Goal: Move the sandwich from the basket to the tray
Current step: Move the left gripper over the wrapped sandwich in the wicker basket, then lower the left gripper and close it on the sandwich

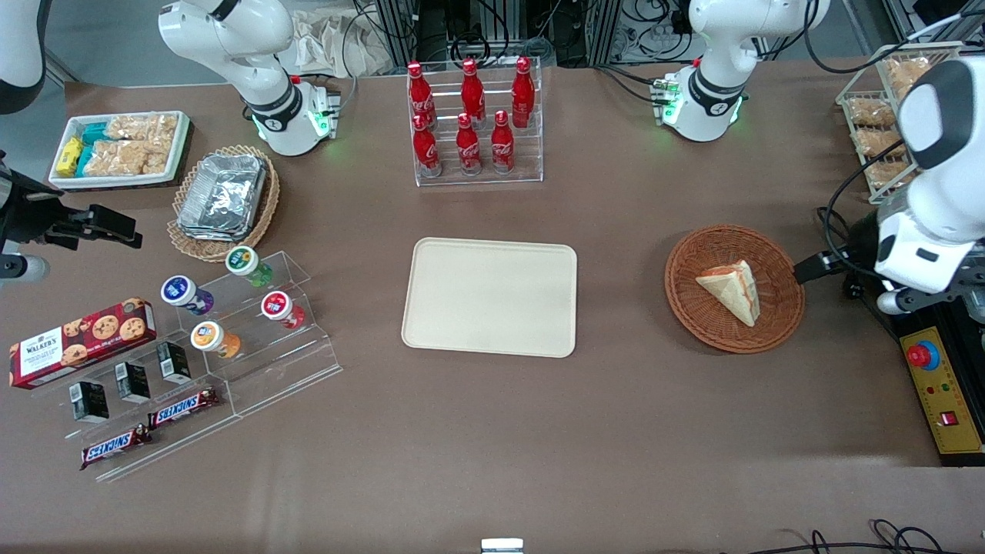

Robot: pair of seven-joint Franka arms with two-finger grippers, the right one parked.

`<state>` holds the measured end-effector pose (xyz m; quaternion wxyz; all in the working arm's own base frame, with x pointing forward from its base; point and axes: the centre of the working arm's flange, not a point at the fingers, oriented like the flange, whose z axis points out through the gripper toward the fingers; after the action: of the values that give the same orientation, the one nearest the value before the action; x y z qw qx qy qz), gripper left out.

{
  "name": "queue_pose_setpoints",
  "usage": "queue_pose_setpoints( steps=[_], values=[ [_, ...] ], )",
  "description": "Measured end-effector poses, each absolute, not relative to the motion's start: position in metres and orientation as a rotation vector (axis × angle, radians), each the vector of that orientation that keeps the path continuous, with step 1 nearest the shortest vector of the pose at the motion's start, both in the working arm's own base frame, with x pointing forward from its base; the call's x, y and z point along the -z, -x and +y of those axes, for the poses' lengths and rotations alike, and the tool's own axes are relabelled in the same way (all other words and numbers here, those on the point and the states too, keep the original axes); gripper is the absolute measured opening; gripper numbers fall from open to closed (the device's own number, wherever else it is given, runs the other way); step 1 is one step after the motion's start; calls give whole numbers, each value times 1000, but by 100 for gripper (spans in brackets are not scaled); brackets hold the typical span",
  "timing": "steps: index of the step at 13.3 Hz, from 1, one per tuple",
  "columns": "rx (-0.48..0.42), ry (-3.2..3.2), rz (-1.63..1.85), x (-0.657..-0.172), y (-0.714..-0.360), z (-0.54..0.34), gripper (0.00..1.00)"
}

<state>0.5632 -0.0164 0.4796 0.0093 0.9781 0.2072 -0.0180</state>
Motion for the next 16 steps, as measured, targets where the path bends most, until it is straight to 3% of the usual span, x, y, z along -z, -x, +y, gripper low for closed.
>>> queue_pose_setpoints(
  steps=[7, 13, 16],
  values=[
    [81, -2989, 1088, -360, -503, -27, 100],
    [67, -2924, 1316, -278, -498, -39, 100],
    [103, -2950, 1311, -242, -490, -39, 100]
  ],
)
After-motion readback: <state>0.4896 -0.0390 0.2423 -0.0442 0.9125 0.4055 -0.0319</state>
